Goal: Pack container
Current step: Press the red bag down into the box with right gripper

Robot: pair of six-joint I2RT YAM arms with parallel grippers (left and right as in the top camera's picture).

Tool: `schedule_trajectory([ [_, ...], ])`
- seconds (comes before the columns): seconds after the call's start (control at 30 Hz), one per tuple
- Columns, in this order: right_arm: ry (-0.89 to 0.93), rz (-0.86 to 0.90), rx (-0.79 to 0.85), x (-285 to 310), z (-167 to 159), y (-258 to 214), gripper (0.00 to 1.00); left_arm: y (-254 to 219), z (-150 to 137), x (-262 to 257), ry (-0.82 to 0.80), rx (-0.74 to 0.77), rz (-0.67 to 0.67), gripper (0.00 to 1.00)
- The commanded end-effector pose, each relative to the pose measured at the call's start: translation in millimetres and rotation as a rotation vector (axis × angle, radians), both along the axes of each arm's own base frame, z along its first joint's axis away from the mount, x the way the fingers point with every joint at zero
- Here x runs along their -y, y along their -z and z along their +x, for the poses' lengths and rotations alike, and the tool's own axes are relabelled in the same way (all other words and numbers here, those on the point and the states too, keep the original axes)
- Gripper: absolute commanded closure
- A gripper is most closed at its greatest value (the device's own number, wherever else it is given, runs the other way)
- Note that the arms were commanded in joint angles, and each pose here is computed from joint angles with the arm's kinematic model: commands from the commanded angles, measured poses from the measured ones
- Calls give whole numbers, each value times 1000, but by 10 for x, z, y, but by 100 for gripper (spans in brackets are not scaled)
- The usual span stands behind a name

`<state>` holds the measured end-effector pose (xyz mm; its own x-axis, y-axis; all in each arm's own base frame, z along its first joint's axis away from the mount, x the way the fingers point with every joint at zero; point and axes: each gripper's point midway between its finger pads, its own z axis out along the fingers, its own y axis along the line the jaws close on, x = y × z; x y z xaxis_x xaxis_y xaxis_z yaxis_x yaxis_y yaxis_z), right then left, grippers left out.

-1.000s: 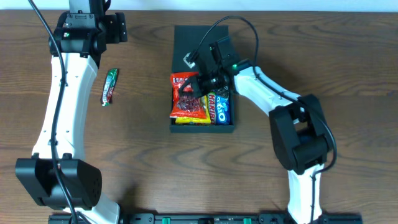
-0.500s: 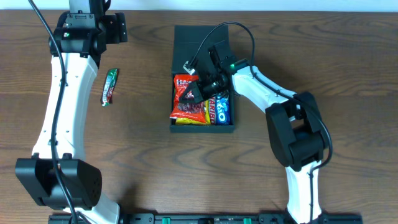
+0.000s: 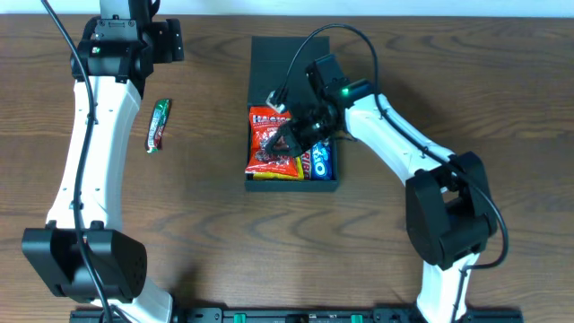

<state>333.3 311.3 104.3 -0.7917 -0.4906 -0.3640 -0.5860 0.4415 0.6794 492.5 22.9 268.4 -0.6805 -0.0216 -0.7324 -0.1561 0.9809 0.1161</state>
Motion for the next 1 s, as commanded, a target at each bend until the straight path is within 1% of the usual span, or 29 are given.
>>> schedule_trajectory([
  [0.0, -48, -92, 58, -6, -67, 201, 99, 17, 12, 1, -3, -2, -8, 5],
  [0.27, -70, -154, -24, -10, -157, 640, 99, 22, 8, 0, -3, -5, -8, 5],
  [0.43, -46, -158, -33, 32, -117, 597, 99, 22, 7, 0, -3, -5, -8, 5],
  [0.47, -43, -139, -44, 26, -115, 545, 99, 22, 7, 0, -3, -5, -8, 5],
  [0.53, -45, -48, -49, -33, -91, 292, 99, 22, 7, 0, -3, -5, -8, 5],
  [0.6, -45, 16, -18, -68, -30, 53, 99, 22, 7, 0, -3, -5, -8, 5],
  [0.67, -31, 54, 54, -59, 94, -173, 99, 22, 7, 0, -3, -5, -8, 5],
  [0.73, -18, 85, 122, -48, 218, -302, 99, 22, 7, 0, -3, -5, -8, 5],
  [0.83, 1, 92, 173, -27, 366, -290, 99, 22, 7, 0, -3, -5, -8, 5],
  [0.97, 38, -1, 204, 23, 512, -23, 99, 22, 7, 1, -3, -5, -8, 5],
])
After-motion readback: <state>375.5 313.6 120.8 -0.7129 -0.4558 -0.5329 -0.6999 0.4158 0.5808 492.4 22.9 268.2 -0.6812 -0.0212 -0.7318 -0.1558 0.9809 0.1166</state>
